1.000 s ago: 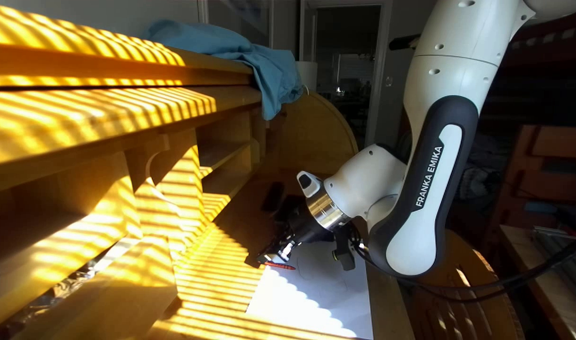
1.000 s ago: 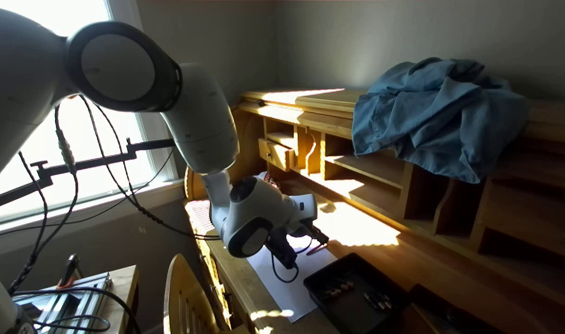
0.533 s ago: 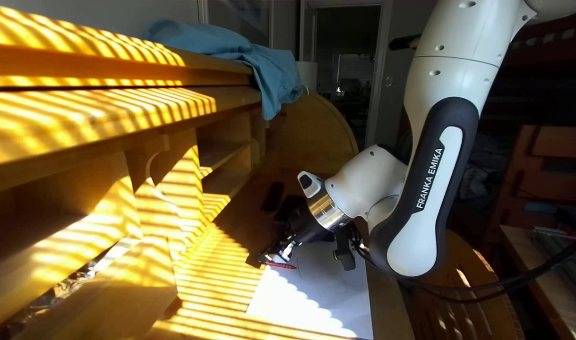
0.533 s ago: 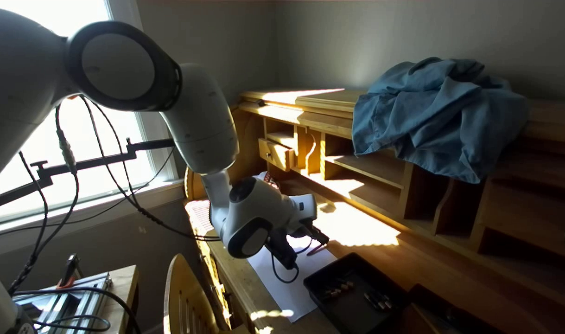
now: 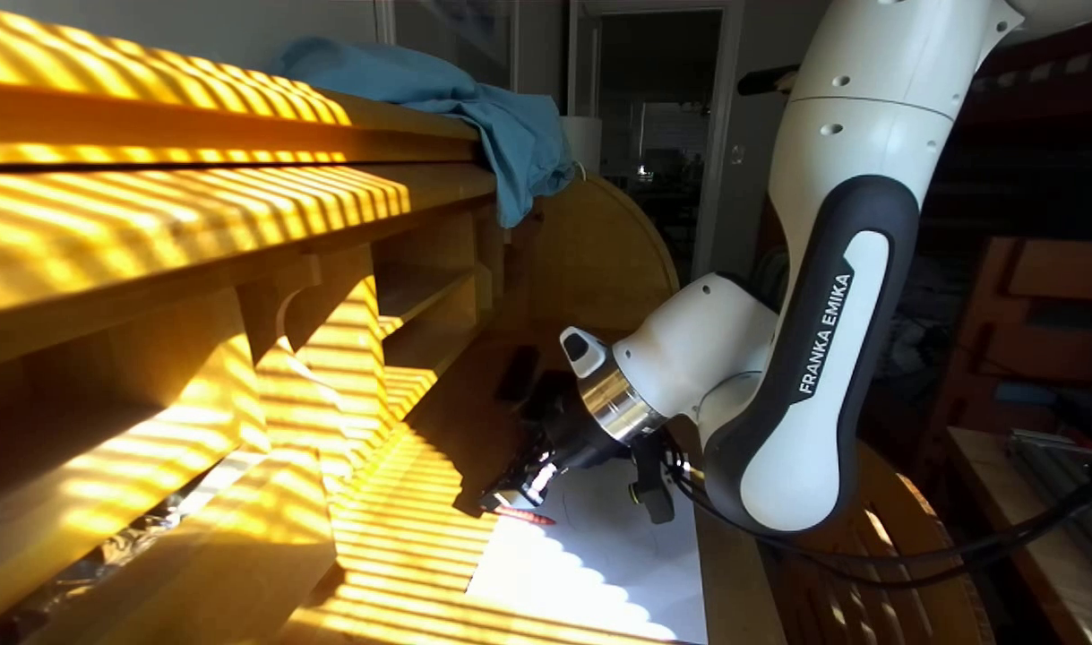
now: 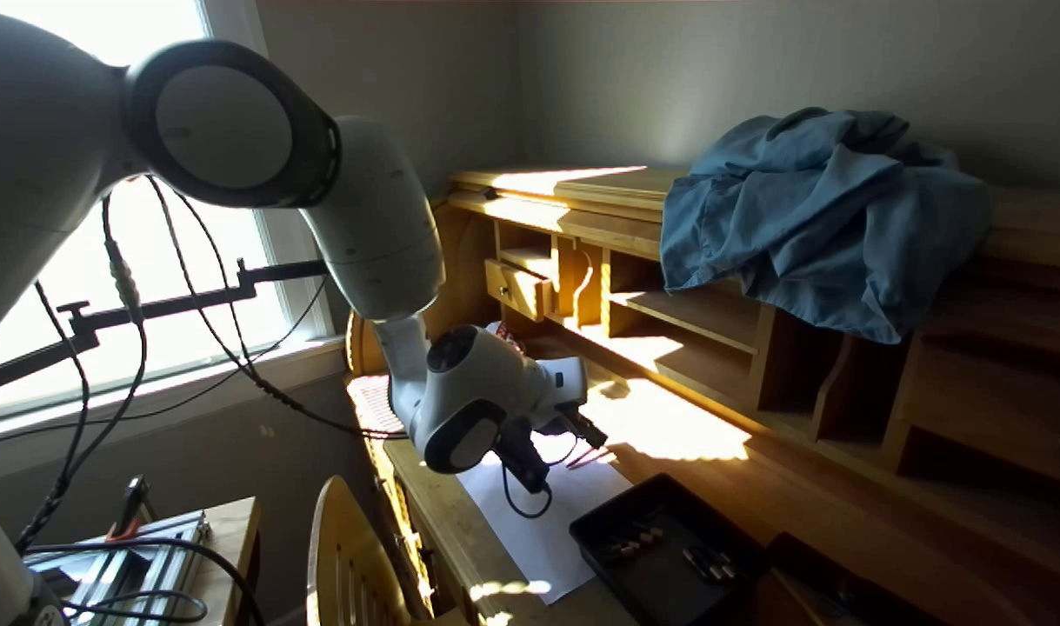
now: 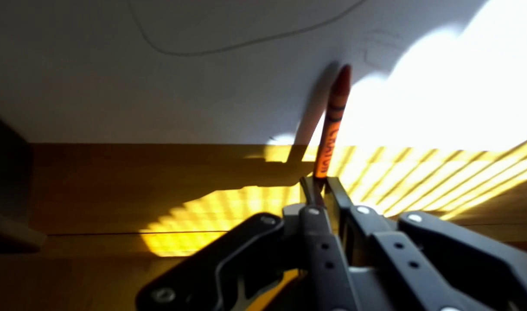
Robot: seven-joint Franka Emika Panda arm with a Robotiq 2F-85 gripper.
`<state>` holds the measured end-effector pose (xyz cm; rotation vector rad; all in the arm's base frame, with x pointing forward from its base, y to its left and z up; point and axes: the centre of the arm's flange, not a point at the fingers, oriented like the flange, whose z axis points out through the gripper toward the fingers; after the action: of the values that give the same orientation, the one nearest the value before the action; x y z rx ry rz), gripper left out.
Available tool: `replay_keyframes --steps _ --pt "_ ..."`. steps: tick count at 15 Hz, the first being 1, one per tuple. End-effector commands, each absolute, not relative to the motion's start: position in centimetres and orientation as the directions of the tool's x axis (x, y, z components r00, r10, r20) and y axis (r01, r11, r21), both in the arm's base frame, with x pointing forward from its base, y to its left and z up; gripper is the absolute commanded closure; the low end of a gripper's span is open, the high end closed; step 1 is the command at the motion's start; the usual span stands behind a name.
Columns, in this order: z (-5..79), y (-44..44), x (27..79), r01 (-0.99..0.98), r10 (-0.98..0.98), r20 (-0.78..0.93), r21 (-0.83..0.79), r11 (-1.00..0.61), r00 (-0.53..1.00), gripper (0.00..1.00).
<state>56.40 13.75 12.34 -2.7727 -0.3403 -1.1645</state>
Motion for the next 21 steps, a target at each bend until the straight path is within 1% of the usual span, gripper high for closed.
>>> replay_keyframes --steps 1,11,12,13,14,16,21 --pt "13.6 13.2 56.1 0.235 0.131 0.687 -0.060 -0.970 0.715 0.98" --pt "14.2 12.8 55.7 0.350 0.270 0.565 -0.035 -0.936 0.780 0.98" --pt "14.2 12.7 55.7 0.354 0.280 0.548 -0.031 -0.935 0.788 0.67" --pt "14.2 12.5 55.7 0.357 0.287 0.537 -0.028 -0.934 0.793 0.65" --pt "14.2 12.6 55.8 0.359 0.295 0.526 -0.022 -0.933 0.798 0.60" --pt "14.6 12.5 56.1 0.340 0.309 0.440 0.008 -0.940 0.843 0.45" --pt "16.6 11.6 56.9 0.358 0.330 0.356 -0.013 -0.934 0.874 0.09"
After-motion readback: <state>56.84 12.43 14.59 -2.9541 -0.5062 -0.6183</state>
